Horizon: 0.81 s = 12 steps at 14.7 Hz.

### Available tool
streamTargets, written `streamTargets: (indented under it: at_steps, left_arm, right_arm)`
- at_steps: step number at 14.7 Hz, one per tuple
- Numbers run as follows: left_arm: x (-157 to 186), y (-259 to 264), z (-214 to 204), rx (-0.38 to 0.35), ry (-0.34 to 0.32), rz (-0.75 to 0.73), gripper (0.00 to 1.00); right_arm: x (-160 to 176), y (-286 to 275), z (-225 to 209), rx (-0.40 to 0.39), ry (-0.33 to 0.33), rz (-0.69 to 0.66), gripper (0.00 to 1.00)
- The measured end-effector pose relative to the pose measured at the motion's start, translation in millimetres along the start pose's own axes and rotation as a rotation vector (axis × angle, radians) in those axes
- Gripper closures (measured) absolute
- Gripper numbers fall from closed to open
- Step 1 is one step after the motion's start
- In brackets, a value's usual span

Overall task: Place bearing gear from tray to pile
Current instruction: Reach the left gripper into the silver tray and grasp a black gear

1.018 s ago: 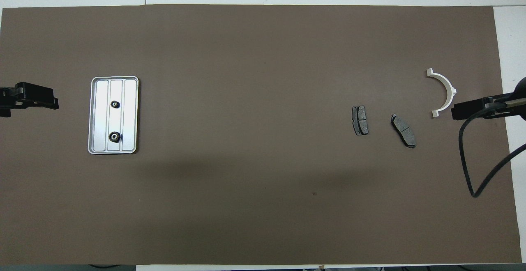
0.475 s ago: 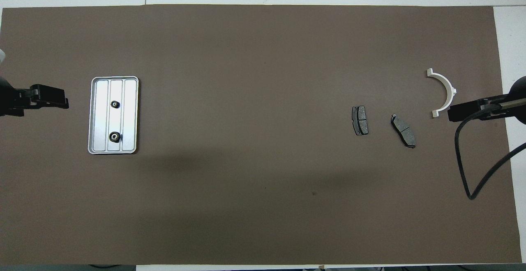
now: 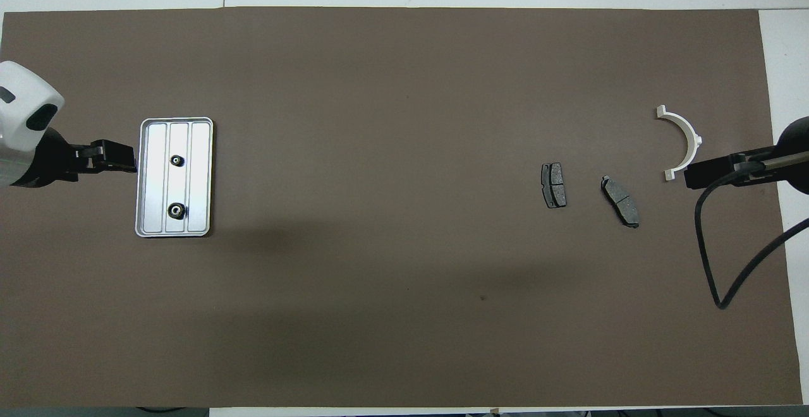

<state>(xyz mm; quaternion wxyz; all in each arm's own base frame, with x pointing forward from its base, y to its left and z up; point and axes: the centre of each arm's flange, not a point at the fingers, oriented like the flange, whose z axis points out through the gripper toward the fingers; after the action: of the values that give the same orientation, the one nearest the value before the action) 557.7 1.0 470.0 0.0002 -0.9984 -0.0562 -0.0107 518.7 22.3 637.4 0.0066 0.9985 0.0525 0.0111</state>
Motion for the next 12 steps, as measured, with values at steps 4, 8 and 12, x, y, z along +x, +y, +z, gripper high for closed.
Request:
streamTargets:
  at_steps: [4,8,12]
  left_arm:
    - [-4,-15,37,0.001,-0.013,-0.021,0.4]
    - [-12,-17,79,0.003,-0.036,-0.024,0.4]
    - [-20,-15,128,0.003,-0.059,-0.046,0.4]
  right_arm:
    - [0,0,0,0.0,0.0,-0.001,0.0]
    - [0,-1,0,0.0,0.0,-0.002,0.0]
    - [0,-1,0,0.0,-0.001,-0.002,0.0]
